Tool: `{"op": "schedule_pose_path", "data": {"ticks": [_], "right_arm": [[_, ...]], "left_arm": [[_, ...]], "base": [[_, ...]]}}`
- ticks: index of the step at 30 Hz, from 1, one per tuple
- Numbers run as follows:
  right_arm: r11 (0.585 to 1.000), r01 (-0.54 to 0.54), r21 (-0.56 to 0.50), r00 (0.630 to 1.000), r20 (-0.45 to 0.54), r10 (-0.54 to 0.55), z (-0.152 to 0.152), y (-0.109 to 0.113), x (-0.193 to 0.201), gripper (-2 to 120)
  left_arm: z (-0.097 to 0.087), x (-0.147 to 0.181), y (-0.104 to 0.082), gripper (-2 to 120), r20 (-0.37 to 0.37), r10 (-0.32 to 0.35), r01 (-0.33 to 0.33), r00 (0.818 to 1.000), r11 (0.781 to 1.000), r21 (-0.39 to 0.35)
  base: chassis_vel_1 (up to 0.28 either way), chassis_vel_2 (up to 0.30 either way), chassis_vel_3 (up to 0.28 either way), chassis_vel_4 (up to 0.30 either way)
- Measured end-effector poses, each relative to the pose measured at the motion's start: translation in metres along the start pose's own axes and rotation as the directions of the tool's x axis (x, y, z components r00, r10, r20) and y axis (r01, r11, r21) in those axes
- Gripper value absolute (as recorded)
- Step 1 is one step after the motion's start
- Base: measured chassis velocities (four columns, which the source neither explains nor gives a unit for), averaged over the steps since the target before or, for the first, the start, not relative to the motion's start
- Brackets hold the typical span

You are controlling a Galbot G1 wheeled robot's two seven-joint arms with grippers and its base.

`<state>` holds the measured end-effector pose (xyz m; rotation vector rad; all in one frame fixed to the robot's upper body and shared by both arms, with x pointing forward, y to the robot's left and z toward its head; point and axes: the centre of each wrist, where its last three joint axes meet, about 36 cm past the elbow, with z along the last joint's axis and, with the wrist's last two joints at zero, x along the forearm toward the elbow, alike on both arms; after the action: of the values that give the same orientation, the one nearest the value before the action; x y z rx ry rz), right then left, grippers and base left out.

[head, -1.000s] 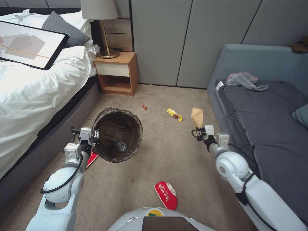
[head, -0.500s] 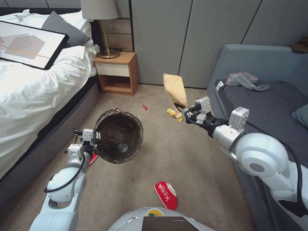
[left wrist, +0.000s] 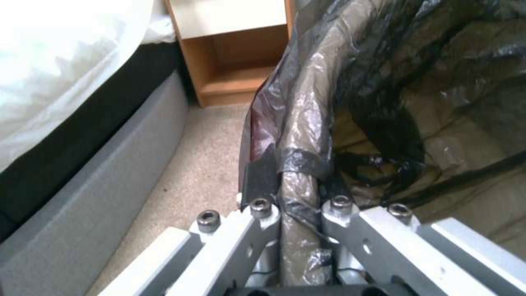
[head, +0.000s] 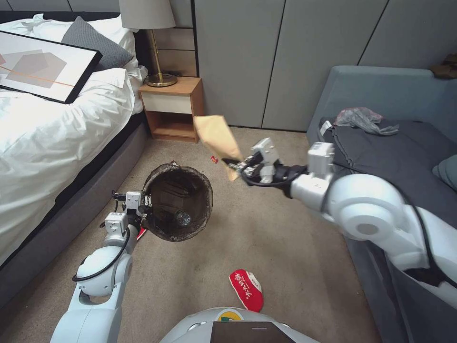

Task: Pick up the trash bin, then pick up the garbage from the floor and place it into the trash bin.

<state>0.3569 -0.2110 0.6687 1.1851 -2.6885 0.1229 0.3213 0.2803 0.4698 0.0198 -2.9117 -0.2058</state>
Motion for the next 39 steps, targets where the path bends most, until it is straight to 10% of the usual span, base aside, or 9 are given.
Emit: {"op": "schedule_pose_path", "data": {"ticks": [17, 39], "right_arm": [[0.972, 0.206, -0.110, 0.951, -0.210, -0.225, 0.022, 0.068, -0.117, 2], [0.979, 0.103, -0.176, 0.932, -0.327, -0.157, 0.083, 0.039, -0.179, 2]], "left_arm": [[0.003, -0.008, 0.007, 2, -0.007, -0.022, 0.022, 1.000, 1.000, 0.012], [-0.007, -0.001, 0.006, 2, 0.016, -0.019, 0.019, 1.000, 1.000, 0.017]], "base": [[0.000, 0.000, 0.000, 0.000], [0.000, 0.000, 0.000, 0.000]]}}
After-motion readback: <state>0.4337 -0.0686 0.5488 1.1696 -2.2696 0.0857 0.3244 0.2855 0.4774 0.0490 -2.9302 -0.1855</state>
